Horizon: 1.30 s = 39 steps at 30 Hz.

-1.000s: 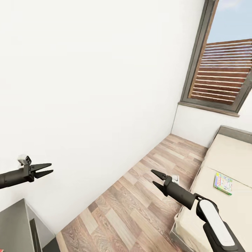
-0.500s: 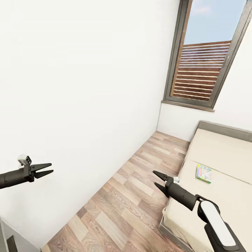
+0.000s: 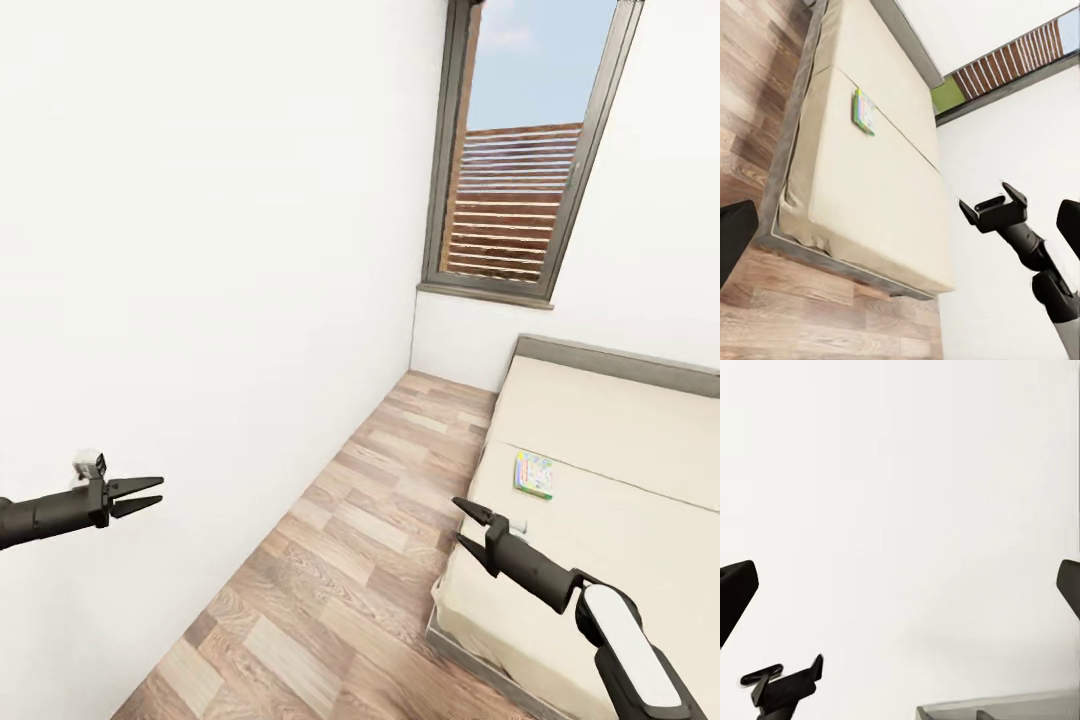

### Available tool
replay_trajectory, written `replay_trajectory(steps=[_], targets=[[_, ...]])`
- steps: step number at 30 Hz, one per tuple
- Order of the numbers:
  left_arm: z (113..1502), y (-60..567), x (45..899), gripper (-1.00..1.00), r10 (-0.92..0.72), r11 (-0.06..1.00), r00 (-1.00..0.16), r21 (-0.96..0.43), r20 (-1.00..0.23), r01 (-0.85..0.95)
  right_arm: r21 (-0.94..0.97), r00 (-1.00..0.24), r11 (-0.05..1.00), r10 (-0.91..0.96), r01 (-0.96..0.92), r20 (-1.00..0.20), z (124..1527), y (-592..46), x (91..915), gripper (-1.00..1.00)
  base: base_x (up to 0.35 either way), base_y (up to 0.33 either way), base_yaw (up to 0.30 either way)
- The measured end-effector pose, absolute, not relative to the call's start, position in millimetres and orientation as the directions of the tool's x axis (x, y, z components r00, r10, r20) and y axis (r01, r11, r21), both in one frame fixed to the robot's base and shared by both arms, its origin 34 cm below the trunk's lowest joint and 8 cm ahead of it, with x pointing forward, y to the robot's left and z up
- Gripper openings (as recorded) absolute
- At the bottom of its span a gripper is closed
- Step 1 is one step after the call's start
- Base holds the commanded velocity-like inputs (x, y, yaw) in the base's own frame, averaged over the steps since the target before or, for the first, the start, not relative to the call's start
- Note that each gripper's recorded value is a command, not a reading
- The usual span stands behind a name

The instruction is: Put all the toys in the child's room - the three board games (two on the bed and one on the table), the two jigsaw puzzles on the table, and the tennis ball on the table - inside the toy box on the table in the child's room.

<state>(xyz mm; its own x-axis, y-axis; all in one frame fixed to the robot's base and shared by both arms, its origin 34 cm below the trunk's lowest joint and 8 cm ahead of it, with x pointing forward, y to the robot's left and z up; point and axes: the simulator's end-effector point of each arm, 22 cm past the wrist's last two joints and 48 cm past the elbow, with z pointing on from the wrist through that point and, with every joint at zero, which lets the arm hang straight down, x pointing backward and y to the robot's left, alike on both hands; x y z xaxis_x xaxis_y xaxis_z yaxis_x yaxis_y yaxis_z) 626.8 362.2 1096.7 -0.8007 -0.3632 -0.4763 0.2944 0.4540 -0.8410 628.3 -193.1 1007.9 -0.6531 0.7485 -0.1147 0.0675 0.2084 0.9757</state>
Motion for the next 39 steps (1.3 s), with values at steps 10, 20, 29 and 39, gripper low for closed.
replay_trajectory(steps=[10, 20, 29, 39], targets=[[1028.4, 342.3, 640.4, 1.00, -0.316, 0.618, -0.838, -0.767, -0.446, 0.176, 0.927, -0.600, 0.353, 0.771, 0.123, -0.214, 971.7, -223.1, 635.2, 1.00, 0.000, 0.000, -0.277], [986.4, 356.6, 651.4, 1.00, -0.311, 0.758, -0.836, -0.649, -0.452, 0.069, 0.808, -0.610, 0.564, 0.704, 0.170, -0.363, 953.0, -245.4, 643.3, 1.00, 0.000, 0.000, -0.124], [976.1, 353.6, 657.6, 1.00, -0.305, 0.787, -0.826, -0.614, -0.473, 0.060, 0.577, -0.642, 0.785, 0.565, 0.225, -0.518, 952.1, -248.2, 642.0, 1.00, 0.000, 0.000, -0.006], [957.3, 360.0, 661.1, 1.00, -0.305, 0.838, -0.826, -0.545, -0.473, 0.002, 0.252, -0.690, 0.904, 0.427, 0.346, -0.584, 940.1, -236.3, 622.0, 1.00, 0.000, 0.000, 0.000]])
